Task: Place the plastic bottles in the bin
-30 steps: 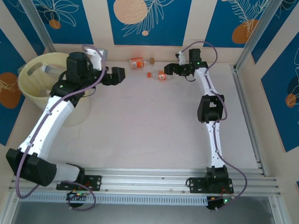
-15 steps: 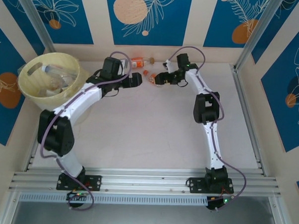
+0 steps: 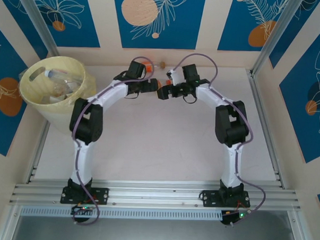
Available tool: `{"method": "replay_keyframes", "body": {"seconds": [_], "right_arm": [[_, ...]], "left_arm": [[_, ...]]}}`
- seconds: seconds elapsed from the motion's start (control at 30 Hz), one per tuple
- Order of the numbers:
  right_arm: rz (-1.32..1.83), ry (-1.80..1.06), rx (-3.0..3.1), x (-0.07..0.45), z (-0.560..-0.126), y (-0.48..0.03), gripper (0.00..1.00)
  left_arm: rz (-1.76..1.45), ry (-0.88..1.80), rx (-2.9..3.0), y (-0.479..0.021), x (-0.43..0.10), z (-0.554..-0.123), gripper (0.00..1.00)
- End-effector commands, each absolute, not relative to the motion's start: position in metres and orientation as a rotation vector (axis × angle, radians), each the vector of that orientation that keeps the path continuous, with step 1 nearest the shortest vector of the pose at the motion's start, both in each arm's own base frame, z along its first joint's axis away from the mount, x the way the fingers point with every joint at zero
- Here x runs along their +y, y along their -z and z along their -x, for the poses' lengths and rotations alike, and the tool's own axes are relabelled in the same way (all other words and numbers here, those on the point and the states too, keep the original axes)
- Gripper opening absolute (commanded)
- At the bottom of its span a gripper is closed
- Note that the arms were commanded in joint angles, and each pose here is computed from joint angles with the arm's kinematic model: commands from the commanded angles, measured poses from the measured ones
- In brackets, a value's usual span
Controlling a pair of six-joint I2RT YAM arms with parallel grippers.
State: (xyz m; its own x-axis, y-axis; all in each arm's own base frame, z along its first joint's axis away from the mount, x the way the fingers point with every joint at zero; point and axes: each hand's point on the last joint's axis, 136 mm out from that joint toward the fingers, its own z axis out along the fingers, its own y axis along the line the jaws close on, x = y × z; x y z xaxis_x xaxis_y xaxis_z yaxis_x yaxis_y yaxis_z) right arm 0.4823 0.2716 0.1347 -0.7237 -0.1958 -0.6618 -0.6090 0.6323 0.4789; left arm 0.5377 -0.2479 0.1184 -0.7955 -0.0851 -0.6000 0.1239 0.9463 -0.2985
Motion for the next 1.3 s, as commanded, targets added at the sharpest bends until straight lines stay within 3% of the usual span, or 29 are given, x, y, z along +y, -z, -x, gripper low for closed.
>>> {"method": "replay_keyframes", "body": {"seconds": [0.0, 0.1, 0.27, 0.47, 0.7, 0.97, 1.27], "right_arm": [[0.430, -0.970, 2.139, 0.250, -0.500, -0.178, 0.94], [0.365, -0.998, 2.142, 0.237, -0.493, -0.179, 0.94], [0.314, -0.970, 2.170, 0.229, -0.488, -0.170, 0.95], [-0.028, -0.988, 2.271, 0.217, -0.519, -0.139, 0.96], [-0.212, -1.093, 2.330, 0.230, -0.553, -0.114, 0.97], [-0.289, -1.162, 2.328, 0.238, -0.559, -0.103, 0.97], [-0.368, -1.318, 2.322, 0.250, -0.559, -0.100, 0.97]], "left_arm": [[-0.376, 0.202, 2.455, -0.098, -0.250, -0.557, 1.00], [-0.559, 0.111, 2.383, -0.095, -0.255, -0.580, 1.00], [-0.546, 0.191, 2.324, -0.102, -0.251, -0.613, 1.00], [-0.488, 0.509, 2.299, -0.098, -0.272, -0.628, 1.00], [-0.564, 0.534, 2.285, -0.072, -0.277, -0.633, 1.00], [-0.657, 0.816, 2.291, -0.077, -0.302, -0.604, 1.00], [-0.843, 0.723, 2.453, -0.058, -0.309, -0.553, 0.99]]}}
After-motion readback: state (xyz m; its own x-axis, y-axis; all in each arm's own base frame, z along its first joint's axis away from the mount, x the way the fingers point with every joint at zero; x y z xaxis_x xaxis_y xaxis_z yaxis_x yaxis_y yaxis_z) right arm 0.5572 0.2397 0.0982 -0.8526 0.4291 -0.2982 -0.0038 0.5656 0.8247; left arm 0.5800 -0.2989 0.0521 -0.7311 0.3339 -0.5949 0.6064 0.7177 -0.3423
